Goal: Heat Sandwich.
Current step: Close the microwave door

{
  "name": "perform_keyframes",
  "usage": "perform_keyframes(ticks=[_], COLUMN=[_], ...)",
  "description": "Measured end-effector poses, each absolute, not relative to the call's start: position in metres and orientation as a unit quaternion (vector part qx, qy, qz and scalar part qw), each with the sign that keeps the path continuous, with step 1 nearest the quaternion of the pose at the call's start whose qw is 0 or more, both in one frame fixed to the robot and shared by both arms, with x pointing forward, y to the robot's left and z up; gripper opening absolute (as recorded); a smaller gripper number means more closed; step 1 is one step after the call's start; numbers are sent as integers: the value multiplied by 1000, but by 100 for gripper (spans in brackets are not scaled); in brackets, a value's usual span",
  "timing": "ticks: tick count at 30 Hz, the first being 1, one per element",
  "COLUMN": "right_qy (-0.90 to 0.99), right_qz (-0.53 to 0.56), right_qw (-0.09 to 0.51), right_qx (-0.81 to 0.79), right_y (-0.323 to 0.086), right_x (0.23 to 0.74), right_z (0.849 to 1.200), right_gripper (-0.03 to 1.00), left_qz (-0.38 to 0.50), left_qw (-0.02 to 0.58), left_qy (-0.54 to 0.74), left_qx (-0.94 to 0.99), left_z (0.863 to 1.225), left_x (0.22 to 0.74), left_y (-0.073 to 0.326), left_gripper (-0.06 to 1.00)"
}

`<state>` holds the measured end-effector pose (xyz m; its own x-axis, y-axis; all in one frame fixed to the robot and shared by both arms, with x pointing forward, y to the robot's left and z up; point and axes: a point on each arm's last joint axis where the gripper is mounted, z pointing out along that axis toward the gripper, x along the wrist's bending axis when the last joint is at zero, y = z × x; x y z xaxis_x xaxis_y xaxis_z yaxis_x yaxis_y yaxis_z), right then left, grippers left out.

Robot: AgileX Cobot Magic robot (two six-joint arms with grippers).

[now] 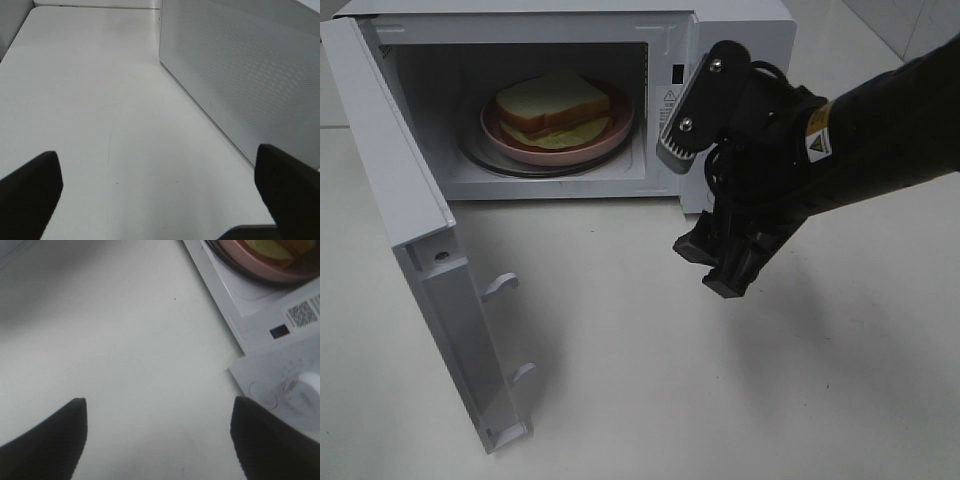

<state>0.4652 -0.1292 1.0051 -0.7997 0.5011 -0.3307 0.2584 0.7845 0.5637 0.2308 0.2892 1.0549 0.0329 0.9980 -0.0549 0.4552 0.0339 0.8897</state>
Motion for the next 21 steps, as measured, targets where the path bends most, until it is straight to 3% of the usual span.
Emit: perform_keyframes(ticks=[7,21], right_qy=[886,880], right_qz=[237,147], right_qw=[179,127], right_qx=[356,433], right_y=[-147,-177], right_x=[446,411], right_z=[1019,1035], right_gripper=[78,77], left_qz=[346,346], left_qw=[392,392], left_qy=[603,603], left_qx=[603,603], left_z=[1055,1055], left_x=[231,231], left_y=[289,289], left_gripper=[97,97])
